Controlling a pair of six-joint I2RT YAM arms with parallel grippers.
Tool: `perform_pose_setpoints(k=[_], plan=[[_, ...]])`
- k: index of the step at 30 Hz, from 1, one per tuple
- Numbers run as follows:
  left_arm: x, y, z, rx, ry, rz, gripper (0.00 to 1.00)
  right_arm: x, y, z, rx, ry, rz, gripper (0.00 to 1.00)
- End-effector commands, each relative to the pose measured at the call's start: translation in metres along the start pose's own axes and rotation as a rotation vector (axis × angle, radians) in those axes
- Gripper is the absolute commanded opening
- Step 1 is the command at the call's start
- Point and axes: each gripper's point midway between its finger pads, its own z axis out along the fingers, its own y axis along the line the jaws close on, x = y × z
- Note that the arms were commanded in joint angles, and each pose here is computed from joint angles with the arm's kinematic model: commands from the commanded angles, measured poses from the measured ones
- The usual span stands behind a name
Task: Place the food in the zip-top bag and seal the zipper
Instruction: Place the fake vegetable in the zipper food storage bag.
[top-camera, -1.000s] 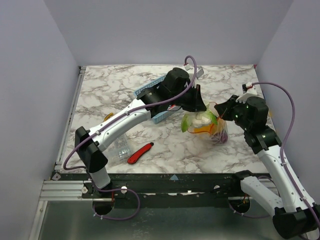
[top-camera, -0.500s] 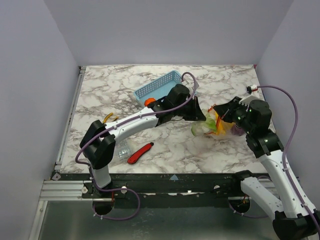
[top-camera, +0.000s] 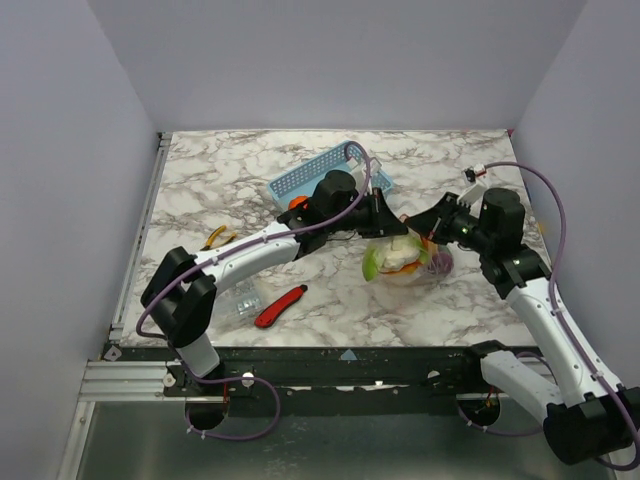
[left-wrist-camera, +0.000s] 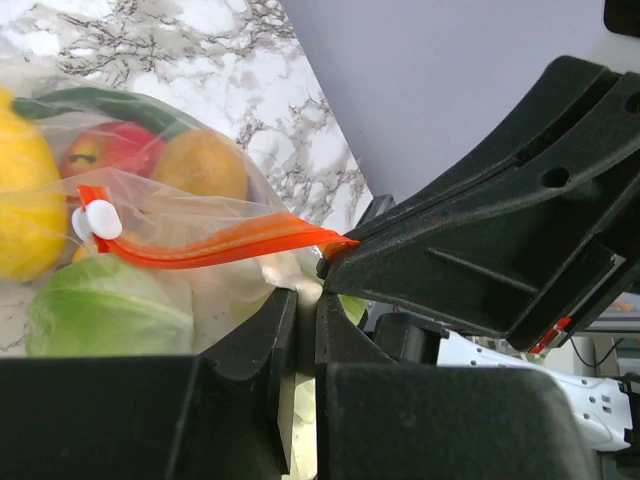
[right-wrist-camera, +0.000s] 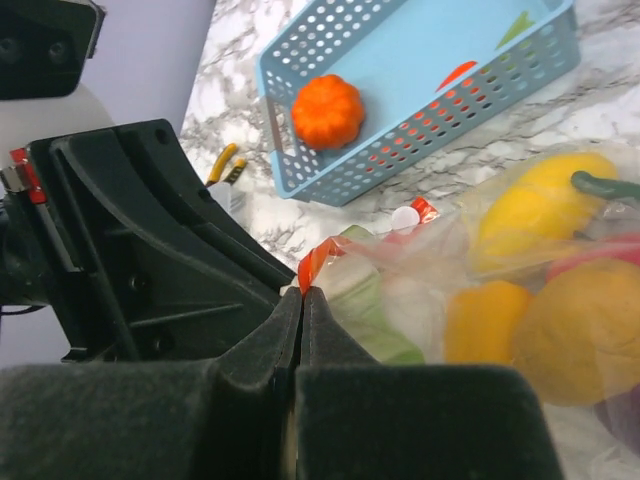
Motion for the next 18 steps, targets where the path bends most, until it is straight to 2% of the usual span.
perform_pose_setpoints(k=[1, 6, 10, 14, 18], plan=[[-0.021, -0.038, -0.015, 0.133, -0.089, 0.046, 0.00, 0.010, 0.044, -0.003, -0.241, 0.087, 0.059, 0.00], [-0.043, 0.008, -0.020, -0.025, -0.260, 0.095, 0.00, 0.003, 0.066, -0.014, -0.312, 0.091, 0.116, 0.00], [-0.048, 0.016, -0.024, -0.027, -0.309, 0.067, 0.00, 0.011, 0.076, -0.014, -0.378, 0.157, 0.224, 0.00], [-0.065, 0.031, -0.041, -0.126, -0.411, 0.071, 0.00, 0.017, 0.072, -0.014, -0.359, 0.172, 0.286, 0.00], [-0.061, 0.028, -0.034, -0.117, -0.374, 0.060, 0.00, 0.010, 0.083, -0.017, -0.426, 0.150, 0.313, 0.00]])
